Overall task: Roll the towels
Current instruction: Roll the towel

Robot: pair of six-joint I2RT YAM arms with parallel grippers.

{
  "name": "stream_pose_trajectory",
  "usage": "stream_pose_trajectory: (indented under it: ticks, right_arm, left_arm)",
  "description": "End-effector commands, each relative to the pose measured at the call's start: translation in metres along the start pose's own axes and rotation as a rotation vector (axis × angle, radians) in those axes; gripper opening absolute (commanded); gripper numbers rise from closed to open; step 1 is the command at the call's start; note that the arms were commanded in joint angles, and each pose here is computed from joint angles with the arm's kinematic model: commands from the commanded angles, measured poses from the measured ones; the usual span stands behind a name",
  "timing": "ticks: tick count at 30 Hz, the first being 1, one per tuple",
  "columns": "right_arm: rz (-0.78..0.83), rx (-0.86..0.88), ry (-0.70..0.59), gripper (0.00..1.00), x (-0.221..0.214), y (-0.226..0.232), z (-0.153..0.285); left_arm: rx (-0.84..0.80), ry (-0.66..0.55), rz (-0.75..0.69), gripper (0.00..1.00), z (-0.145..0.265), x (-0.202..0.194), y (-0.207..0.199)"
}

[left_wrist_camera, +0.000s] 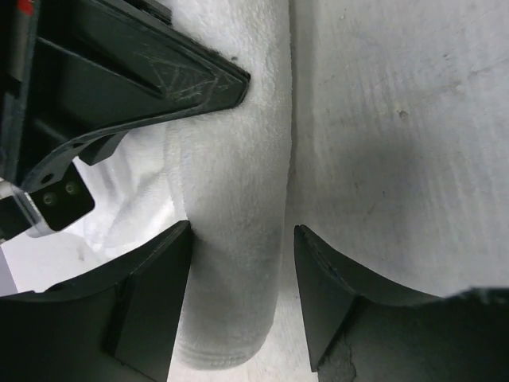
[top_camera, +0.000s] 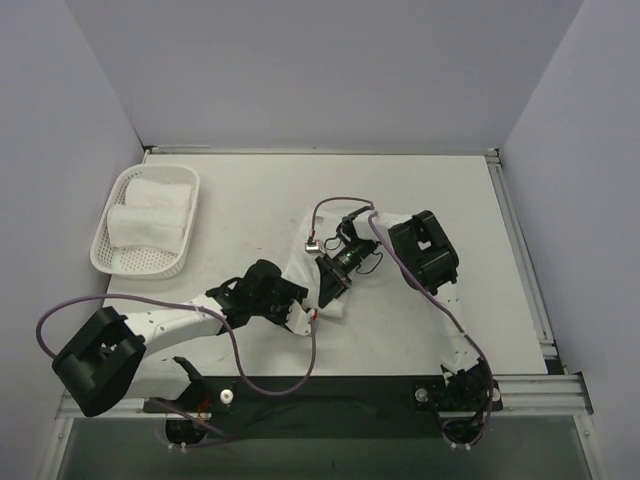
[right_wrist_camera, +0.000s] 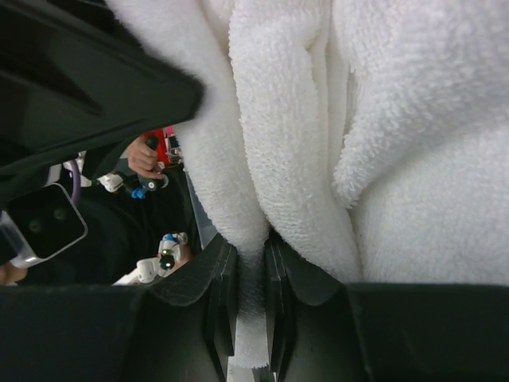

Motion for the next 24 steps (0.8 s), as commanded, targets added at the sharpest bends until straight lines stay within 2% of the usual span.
stream_pose_trajectory:
  ticks: [1, 3, 4, 7, 9, 11, 12, 14, 16, 17, 20, 24]
  right_arm:
    - [-0.048, 0.02, 0.017, 0.0, -0.004, 0.001, 0.004]
    - [-0.05, 0.022, 0.007, 0.0, -0.003, 0.0, 0.006]
    - [-0.049, 0.016, 0.006, 0.0, -0.002, 0.0, 0.008]
    - [-0.025, -0.02, 0.003, 0.02, -0.001, 0.0, 0.016]
    - [0.01, -0.076, 0.016, 0.09, 0.0, 0.005, 0.023]
    - [0.042, -0.129, 0.005, 0.18, 0.004, 0.012, 0.031]
    - [0.049, -0.152, 0.002, 0.2, 0.005, 0.014, 0.033]
    - [0.073, -0.228, -0.009, 0.26, 0.008, 0.019, 0.04]
    - [0.084, -0.311, 0.003, 0.32, 0.008, 0.02, 0.047]
    - [0.091, -0.357, -0.012, 0.4, 0.011, 0.025, 0.052]
    - [0.094, -0.526, -0.019, 0.44, 0.007, 0.028, 0.066]
    - [0.129, -0.626, -0.108, 0.46, -0.012, 0.043, 0.092]
  left_arm:
    - [0.051, 0.006, -0.058, 0.63, -0.014, -0.003, 0.01]
    - [-0.021, 0.013, -0.03, 0.58, -0.021, -0.006, 0.002]
    - [-0.08, 0.022, -0.013, 0.5, -0.021, -0.008, -0.006]
    - [-0.244, 0.016, 0.077, 0.39, -0.018, -0.006, -0.023]
    - [-0.367, 0.041, 0.171, 0.32, -0.014, -0.007, -0.04]
    - [-0.436, 0.046, 0.242, 0.23, -0.013, -0.003, -0.039]
    - [-0.52, 0.085, 0.303, 0.2, -0.01, -0.008, -0.05]
    - [-0.554, 0.066, 0.382, 0.14, -0.01, -0.005, -0.038]
    - [-0.625, 0.097, 0.457, 0.11, -0.01, -0.009, -0.04]
    - [-0.633, 0.091, 0.498, 0.08, -0.014, -0.011, -0.03]
    - [-0.697, 0.107, 0.606, 0.03, -0.011, -0.02, -0.02]
    - [-0.771, 0.116, 0.72, 0.01, -0.013, -0.031, -0.005]
Point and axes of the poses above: each gripper's point midway between its finger pads, its own z axis back along the fingers, its own y axis along the line the jaws close on, x = y × z, the point moved 8 cm from there along z, back along the fingers, and after that the axes turned 3 degrees about z, right-handed, at the moved point
